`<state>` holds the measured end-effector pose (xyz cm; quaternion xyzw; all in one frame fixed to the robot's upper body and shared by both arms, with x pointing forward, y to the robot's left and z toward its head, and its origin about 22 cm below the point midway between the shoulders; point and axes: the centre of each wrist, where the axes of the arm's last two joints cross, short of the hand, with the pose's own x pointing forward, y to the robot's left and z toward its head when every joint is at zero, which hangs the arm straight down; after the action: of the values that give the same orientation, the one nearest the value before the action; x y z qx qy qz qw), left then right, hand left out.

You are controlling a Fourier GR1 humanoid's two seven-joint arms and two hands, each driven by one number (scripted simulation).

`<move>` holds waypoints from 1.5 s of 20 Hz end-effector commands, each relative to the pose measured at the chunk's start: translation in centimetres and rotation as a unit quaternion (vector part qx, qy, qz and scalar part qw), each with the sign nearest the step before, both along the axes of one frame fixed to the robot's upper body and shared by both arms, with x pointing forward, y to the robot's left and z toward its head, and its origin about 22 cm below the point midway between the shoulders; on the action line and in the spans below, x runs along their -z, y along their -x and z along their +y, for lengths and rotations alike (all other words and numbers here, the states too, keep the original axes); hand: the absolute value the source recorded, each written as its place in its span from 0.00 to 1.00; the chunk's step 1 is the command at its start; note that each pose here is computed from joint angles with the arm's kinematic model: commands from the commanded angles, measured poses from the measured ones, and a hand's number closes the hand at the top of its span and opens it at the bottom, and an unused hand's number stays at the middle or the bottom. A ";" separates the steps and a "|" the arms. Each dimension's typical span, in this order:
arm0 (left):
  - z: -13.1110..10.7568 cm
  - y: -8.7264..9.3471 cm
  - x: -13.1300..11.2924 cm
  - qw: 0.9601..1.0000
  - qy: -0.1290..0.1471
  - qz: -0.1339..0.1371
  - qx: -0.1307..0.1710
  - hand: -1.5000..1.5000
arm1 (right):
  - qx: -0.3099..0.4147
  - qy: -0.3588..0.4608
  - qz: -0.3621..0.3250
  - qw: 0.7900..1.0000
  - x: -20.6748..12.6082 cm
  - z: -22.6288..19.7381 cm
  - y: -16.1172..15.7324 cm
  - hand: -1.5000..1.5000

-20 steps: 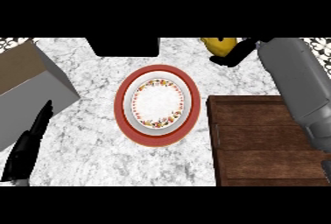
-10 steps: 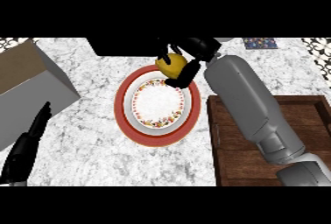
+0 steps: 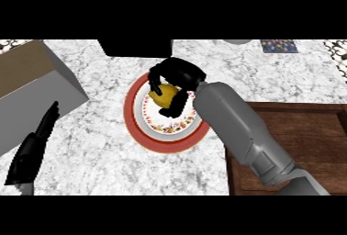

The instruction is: Pick the lemon from the tray and place it in the plate

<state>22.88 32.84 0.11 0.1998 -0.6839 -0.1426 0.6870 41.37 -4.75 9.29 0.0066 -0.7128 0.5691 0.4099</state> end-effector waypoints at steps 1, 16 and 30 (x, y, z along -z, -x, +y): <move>0.0 -0.8 -1.4 1.000 0.003 -0.002 0.010 0.50 | 0.062 -0.009 0.060 0.996 1.6 -0.2 0.2 1.00; 1.1 0.7 0.4 1.000 -0.001 0.002 -0.002 0.50 | 0.154 -0.211 0.105 0.960 1.2 -1.1 -0.6 0.00; -1.1 -0.2 -0.4 1.000 0.004 -0.015 0.008 0.50 | 0.182 -0.341 0.152 0.910 0.6 -18.2 -4.3 0.00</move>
<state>22.52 32.67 0.01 0.1957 -0.6905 -0.1433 0.6815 45.62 -18.71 8.70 0.0963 -0.7711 0.2146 0.5916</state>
